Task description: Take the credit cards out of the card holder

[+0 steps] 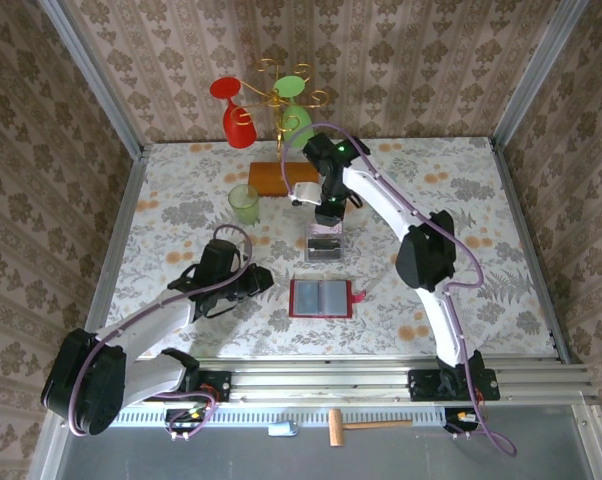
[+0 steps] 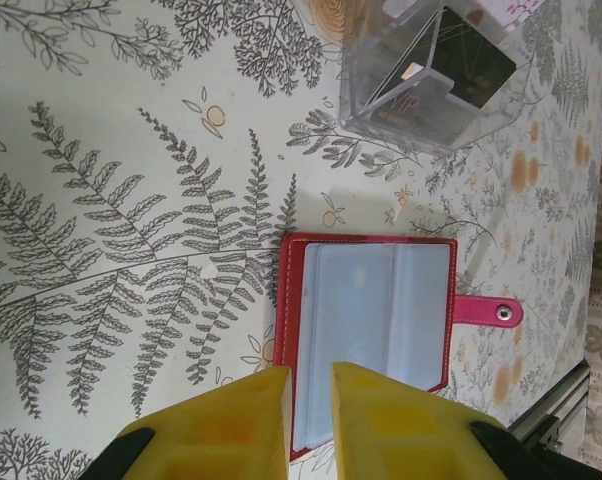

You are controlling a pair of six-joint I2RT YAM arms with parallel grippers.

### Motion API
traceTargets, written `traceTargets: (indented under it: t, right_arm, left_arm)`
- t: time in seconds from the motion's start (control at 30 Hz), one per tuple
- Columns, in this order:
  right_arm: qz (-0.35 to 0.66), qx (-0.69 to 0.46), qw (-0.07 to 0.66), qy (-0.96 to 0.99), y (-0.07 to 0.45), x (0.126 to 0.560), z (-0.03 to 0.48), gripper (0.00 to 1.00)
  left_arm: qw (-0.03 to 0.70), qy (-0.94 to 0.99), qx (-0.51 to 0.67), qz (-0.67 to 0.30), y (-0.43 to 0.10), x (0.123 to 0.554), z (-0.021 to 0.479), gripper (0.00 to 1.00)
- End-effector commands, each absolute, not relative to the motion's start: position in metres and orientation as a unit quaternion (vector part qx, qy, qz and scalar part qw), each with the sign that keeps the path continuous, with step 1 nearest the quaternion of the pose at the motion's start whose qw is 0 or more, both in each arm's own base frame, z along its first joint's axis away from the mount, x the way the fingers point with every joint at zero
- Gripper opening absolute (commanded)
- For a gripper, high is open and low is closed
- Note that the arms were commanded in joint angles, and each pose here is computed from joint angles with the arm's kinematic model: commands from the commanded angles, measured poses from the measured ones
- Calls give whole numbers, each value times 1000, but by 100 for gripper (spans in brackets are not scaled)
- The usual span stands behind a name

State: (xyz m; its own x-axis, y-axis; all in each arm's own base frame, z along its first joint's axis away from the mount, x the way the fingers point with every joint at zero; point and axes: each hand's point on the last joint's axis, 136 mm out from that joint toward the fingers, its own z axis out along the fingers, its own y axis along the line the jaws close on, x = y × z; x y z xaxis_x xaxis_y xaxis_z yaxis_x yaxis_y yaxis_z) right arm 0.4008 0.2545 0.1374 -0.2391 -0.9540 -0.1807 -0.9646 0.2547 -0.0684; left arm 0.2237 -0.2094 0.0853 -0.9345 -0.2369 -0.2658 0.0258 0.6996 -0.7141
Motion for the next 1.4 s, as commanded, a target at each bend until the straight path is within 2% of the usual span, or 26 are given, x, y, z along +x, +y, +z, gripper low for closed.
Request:
traceTargets:
  t: [0.0, 0.43, 0.67, 0.93, 1.2, 1.37]
  right_arm:
    - [53, -561, 142, 814, 262, 400, 153, 21]
    - [143, -334, 227, 904, 262, 369, 159, 20]
    - [220, -190, 245, 925, 261, 351, 155, 20]
    - [290, -107, 179, 934, 274, 322, 133, 20]
    - [275, -57, 115, 953, 267, 303, 107, 18]
    - [278, -55, 106, 953, 269, 293, 99, 18]
  left_arm:
    - [197, 897, -41, -393, -214, 232, 100, 18]
    - [171, 898, -43, -404, -232, 233, 85, 17]
    - [146, 900, -28, -410, -254, 229, 73, 16]
    - [113, 908, -27, -402, -262, 219, 56, 11]
    - [86, 914, -27, -395, -269, 206, 41, 8]
    - [84, 916, -33, -390, -267, 203, 37, 6]
